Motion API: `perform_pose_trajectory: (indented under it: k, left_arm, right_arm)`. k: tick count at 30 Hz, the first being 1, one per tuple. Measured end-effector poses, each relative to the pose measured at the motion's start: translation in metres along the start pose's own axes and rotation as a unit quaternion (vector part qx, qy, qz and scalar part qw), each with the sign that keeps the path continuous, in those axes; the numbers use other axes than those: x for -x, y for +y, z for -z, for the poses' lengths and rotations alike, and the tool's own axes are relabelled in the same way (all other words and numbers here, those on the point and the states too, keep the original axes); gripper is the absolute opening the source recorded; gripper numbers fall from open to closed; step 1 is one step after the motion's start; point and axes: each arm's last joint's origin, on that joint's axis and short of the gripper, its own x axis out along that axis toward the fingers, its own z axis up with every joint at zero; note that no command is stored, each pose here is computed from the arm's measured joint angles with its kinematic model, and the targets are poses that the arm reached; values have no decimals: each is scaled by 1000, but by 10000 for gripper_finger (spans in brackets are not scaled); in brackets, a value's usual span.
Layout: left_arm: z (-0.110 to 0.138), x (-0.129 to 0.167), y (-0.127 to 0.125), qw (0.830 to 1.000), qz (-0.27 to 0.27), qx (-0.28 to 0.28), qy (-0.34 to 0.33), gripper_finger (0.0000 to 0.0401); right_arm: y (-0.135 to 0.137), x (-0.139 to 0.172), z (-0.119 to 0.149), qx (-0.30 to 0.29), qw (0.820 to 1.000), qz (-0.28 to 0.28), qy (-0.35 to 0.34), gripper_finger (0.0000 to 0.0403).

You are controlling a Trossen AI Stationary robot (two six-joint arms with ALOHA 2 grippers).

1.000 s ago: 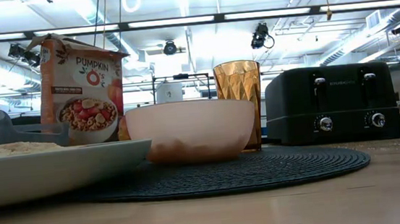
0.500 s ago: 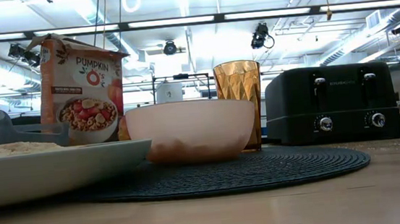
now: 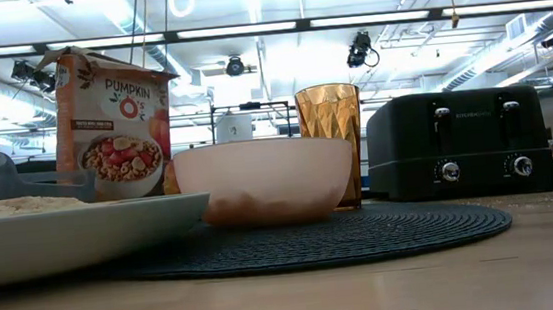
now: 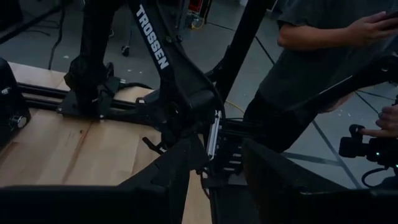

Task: Arrange a breakfast setting
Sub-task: Put the gold spoon on the right of the orange bowl on the blue placemat

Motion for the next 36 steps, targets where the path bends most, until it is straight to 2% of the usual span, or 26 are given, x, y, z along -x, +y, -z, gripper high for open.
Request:
perform_pose_trajectory:
  k: [8,18,28,36]
  left_arm:
    - [0,0,0,1000,1,-1,0,151]
    - [0,0,-1,1000,1,0,0,151]
    - [0,0,0,1000,1,-13,1,151]
    - [1,1,0,1000,-1,-16,4,151]
  right_arm:
    - [-3,5,0,-22,1000,-16,8,140]
    - [-1,3,0,-68,998,-9,3,138]
    - [22,3,18,-50,994,83,-42,139]
    - [41,-4,32,-47,992,99,-56,144]
